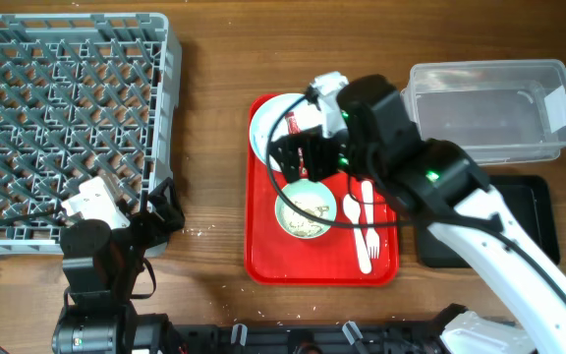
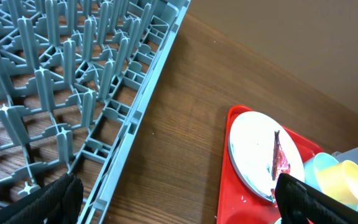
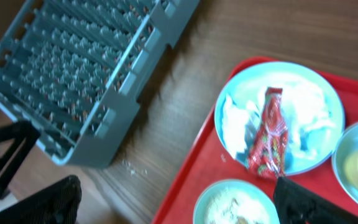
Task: Sort waste into correct bins and load items into the dishwasher rack
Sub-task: 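Move the right gripper over the blue plate to the red wrapper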
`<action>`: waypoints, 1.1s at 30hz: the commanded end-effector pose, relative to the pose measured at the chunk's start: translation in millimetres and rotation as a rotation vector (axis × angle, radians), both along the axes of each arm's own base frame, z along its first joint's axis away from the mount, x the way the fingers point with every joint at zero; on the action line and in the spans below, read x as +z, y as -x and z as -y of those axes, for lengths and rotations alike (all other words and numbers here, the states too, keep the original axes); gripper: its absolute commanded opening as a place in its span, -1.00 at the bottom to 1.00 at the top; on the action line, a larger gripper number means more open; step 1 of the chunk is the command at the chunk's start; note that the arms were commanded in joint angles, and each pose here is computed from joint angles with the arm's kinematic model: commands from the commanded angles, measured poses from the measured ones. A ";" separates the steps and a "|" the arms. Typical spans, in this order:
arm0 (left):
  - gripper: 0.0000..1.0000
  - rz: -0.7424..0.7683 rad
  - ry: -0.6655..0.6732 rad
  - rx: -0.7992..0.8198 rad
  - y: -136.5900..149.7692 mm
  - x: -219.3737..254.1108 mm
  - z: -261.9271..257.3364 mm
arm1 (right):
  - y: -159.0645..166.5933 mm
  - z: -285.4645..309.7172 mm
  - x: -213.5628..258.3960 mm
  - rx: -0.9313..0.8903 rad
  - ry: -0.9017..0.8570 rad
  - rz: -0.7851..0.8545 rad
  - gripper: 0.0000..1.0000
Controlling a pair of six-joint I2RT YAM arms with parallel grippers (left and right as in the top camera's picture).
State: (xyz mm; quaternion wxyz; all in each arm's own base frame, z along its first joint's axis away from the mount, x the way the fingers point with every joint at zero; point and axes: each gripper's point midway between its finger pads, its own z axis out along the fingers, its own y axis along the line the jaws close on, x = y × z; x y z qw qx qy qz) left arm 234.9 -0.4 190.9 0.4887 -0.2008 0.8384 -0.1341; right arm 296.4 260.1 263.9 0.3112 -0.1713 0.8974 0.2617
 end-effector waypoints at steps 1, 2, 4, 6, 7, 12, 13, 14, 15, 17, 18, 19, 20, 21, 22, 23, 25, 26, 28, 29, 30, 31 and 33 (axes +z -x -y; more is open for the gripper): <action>1.00 0.020 -0.026 0.002 -0.9 8.1 -2.8 | -24.2 -9.4 -20.4 -0.061 0.024 -0.026 0.99; 1.00 0.020 -0.025 0.002 -0.9 8.1 -2.8 | -38.7 -4.2 -38.3 -0.162 0.053 -0.057 0.90; 1.00 0.020 -0.025 0.002 -0.9 8.1 -2.8 | -50.3 -6.1 -64.4 -0.217 0.083 -0.103 0.61; 1.00 0.020 -0.025 0.002 -0.9 8.1 -2.8 | -58.5 -12.6 -97.3 -0.218 0.127 -0.148 0.46; 1.00 0.020 -0.025 0.002 -0.9 8.2 -2.8 | -62.4 -14.0 -109.7 -0.224 0.145 -0.160 0.41; 1.00 0.020 -0.025 0.002 -0.9 8.1 -2.8 | -83.1 -19.6 -156.3 -0.276 0.189 -0.182 -0.03; 1.00 0.020 -0.025 0.002 -0.9 8.2 -2.8 | -85.5 -19.1 -161.6 -0.287 0.196 -0.183 -0.12; 1.00 0.020 -0.025 0.002 -0.9 8.1 -2.8 | -90.2 -12.5 -169.1 -0.349 0.213 -0.186 -0.20; 1.00 0.020 -0.025 0.002 -0.9 8.1 -2.8 | -93.9 -6.7 -176.9 -0.389 0.238 -0.183 -0.23; 1.00 0.020 -0.025 0.002 -0.9 8.1 -2.8 | -95.9 -3.6 -188.1 -0.402 0.266 -0.186 -0.25; 1.00 0.020 -0.025 0.002 -0.9 8.1 -2.8 | -95.4 -3.1 -195.8 -0.402 0.279 -0.197 -0.26; 1.00 0.020 -0.025 0.002 -0.9 8.2 -2.8 | -94.6 -2.6 -204.1 -0.402 0.293 -0.210 -0.26; 1.00 0.020 -0.025 0.002 -0.9 8.1 -2.8 | -93.5 -2.5 -211.0 -0.402 0.304 -0.221 -0.28; 1.00 0.020 -0.025 0.002 -0.9 8.1 -2.8 | -92.3 -2.3 -219.2 -0.400 0.317 -0.233 -0.28; 1.00 0.020 -0.025 0.002 -0.9 8.1 -2.8 | -91.7 -1.9 -224.4 -0.400 0.326 -0.240 -0.28; 1.00 0.020 -0.025 0.002 -0.9 8.1 -2.8 | -91.7 -1.4 -227.3 -0.400 0.331 -0.243 -0.28; 1.00 0.020 -0.025 0.002 -0.9 8.1 -2.8 | -93.8 -1.2 -231.3 -0.406 0.336 -0.238 -0.28; 1.00 0.020 -0.026 0.002 -0.9 8.1 -2.8 | -94.6 -1.7 -231.1 -0.406 0.334 -0.235 -0.31; 1.00 0.020 -0.025 0.002 -0.9 8.1 -2.8 | -95.2 -2.2 -230.7 -0.406 0.331 -0.232 -0.45; 1.00 0.020 -0.025 0.002 -0.9 8.1 -2.8 | -95.1 -2.2 -230.8 -0.405 0.331 -0.233 -0.57; 1.00 0.020 -0.025 0.002 -0.9 8.1 -2.8 | -94.9 -2.2 -230.9 -0.405 0.331 -0.234 -0.63; 1.00 0.020 -0.025 0.002 -0.9 8.1 -2.8 | -94.3 -2.4 -230.8 -0.403 0.331 -0.237 -0.71; 1.00 0.020 -0.025 0.002 -0.9 8.1 -2.8 | -92.9 -1.3 -229.1 -0.403 0.334 -0.239 -0.81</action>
